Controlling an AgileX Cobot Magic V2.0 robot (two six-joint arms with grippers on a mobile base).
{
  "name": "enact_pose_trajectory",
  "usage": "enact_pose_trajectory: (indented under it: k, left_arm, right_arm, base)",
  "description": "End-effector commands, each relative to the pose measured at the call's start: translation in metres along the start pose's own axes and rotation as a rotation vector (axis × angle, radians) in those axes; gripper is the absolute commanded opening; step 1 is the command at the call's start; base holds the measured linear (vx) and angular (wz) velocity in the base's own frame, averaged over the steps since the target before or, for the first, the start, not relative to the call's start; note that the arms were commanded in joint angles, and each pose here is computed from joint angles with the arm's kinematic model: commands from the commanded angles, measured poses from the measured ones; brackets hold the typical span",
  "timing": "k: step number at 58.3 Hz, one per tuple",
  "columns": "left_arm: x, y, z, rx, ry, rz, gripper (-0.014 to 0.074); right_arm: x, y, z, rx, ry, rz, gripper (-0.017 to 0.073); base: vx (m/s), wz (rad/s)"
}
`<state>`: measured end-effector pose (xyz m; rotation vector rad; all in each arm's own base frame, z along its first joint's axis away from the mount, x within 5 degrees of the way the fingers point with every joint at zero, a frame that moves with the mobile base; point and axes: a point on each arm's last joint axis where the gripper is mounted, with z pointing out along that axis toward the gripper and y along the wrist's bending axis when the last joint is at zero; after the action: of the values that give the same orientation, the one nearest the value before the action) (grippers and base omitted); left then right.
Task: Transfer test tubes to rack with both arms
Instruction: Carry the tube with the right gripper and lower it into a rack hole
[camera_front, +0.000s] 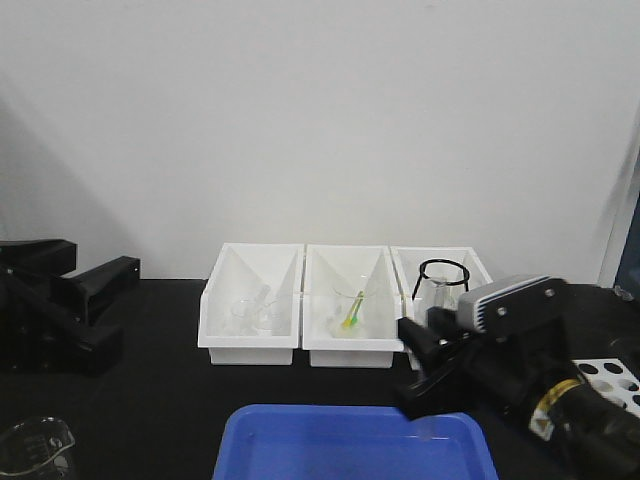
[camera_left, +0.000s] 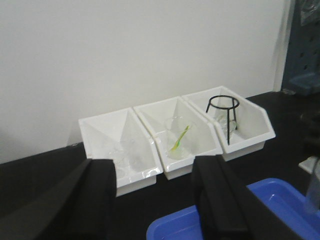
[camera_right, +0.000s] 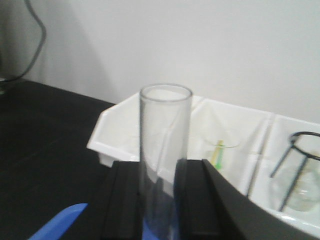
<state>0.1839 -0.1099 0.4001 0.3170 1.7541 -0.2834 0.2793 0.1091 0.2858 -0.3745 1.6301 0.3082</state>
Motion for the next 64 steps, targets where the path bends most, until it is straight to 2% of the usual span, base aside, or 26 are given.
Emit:
enact_pose_trajectory:
  k: [1, 8, 18, 28, 34, 36, 53, 64]
  left_arm:
    - [-0.014, 0.001, -0.008, -0.001, -0.054, 0.010, 0.0449]
    - [-0.011, 0.005, -0.008, -0.043, -0.016, 0.008, 0.0430]
    - [-0.006, 0.010, -0.009, -0.104, 0.037, 0.008, 0.0406]
    - [-0.005, 0.012, -0.009, -0.122, 0.053, 0.007, 0.0391]
    - [-0.004, 0.013, -0.009, -0.127, 0.057, 0.008, 0.0390]
    - [-0.003, 0.014, -0.009, -0.140, 0.068, 0.008, 0.0390]
    - [0.001, 0.021, -0.011, -0.218, 0.115, 0.034, 0.0390]
    - [0.001, 0.022, -0.011, -0.234, 0.121, 0.043, 0.0390]
  right_arm:
    - [-0.034, -0.026, -0.013, 0.078, -0.172, -0.039, -0.0006]
    - [-0.040, -0.066, -0.030, 0.217, -0.182, -0.055, -0.0006]
    - [-0.042, -0.116, -0.057, 0.423, -0.163, -0.046, -0.0006]
    - [-0.040, -0.148, -0.078, 0.542, -0.177, -0.002, -0.0006]
    - [-0.040, -0.156, -0.082, 0.547, -0.197, -0.027, -0.0006]
    - [-0.038, -0.162, -0.082, 0.524, -0.231, -0.056, -0.0006]
    - [-0.023, -0.184, -0.082, 0.543, -0.248, -0.017, -0.0006]
    - [-0.014, -0.186, -0.077, 0.420, -0.275, -0.050, -0.0006]
  base:
    - [0.00, 0.00]
    - [0.00, 0.00]
    - [0.00, 0.00]
    - [0.00, 0.00]
    - [0.00, 0.00]
    - [0.00, 0.00]
    - [0.00, 0.00]
    - [0.00, 0.00]
